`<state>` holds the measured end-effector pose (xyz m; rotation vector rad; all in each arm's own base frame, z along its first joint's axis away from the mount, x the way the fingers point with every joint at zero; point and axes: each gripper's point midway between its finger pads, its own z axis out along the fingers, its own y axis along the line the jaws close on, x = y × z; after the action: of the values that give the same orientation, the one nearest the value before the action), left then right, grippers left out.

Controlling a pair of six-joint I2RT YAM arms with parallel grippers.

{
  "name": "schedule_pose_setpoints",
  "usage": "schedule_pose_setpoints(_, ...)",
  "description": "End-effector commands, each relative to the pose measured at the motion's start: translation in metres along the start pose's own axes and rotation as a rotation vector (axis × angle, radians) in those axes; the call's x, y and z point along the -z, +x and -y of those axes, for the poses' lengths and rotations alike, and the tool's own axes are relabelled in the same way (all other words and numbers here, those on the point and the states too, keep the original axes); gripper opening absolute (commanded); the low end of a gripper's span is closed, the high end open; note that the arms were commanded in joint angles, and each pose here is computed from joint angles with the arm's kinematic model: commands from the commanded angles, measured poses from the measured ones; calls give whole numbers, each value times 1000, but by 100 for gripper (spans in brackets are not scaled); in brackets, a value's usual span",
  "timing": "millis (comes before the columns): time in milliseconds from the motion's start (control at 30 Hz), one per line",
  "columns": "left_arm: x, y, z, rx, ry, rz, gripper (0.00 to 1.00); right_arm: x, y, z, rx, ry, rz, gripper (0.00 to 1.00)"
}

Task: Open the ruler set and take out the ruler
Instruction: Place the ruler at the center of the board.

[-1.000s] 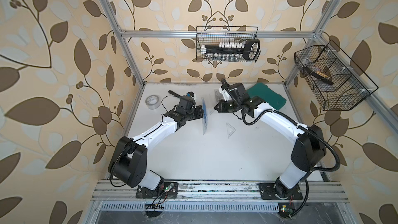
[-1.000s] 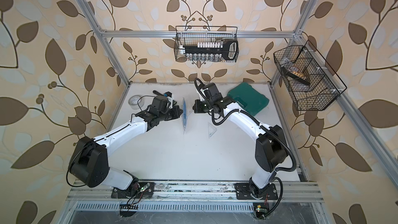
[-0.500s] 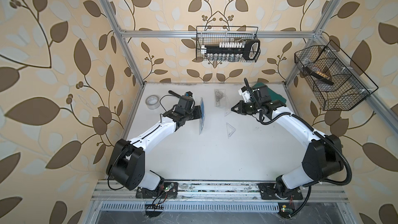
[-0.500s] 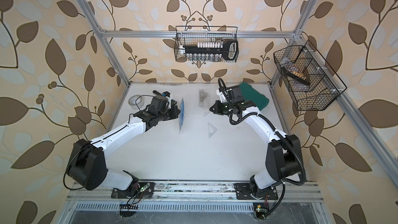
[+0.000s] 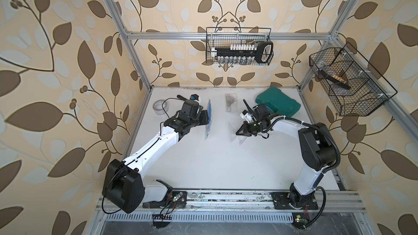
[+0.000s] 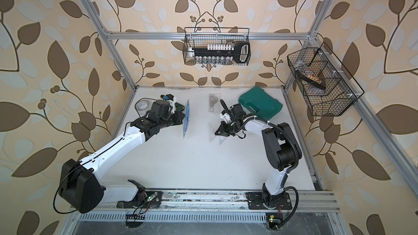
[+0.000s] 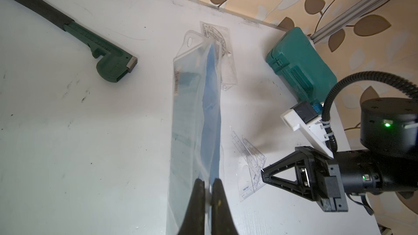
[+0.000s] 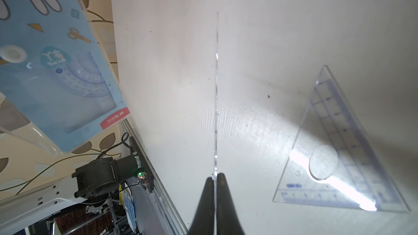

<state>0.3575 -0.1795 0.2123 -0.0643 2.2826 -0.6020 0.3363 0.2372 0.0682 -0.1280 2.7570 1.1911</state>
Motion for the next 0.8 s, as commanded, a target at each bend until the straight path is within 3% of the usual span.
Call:
schedule_pose_setpoints(0,19,-22,16,-35,33,71,0,-12,7,3,18,-29,-36,0)
schedule_pose_setpoints(300,21,-20,12,-40,21,75,0,-27,20,22,-49,-17,-55,0)
schedule_pose_setpoints(467,22,-19,13,-36,27,76,0,-23,20,22,-43,4,-38,14)
schedule_pose_setpoints(767,21,-18,14,-31,39,73,0,13,-5,-10,84,91,54,28)
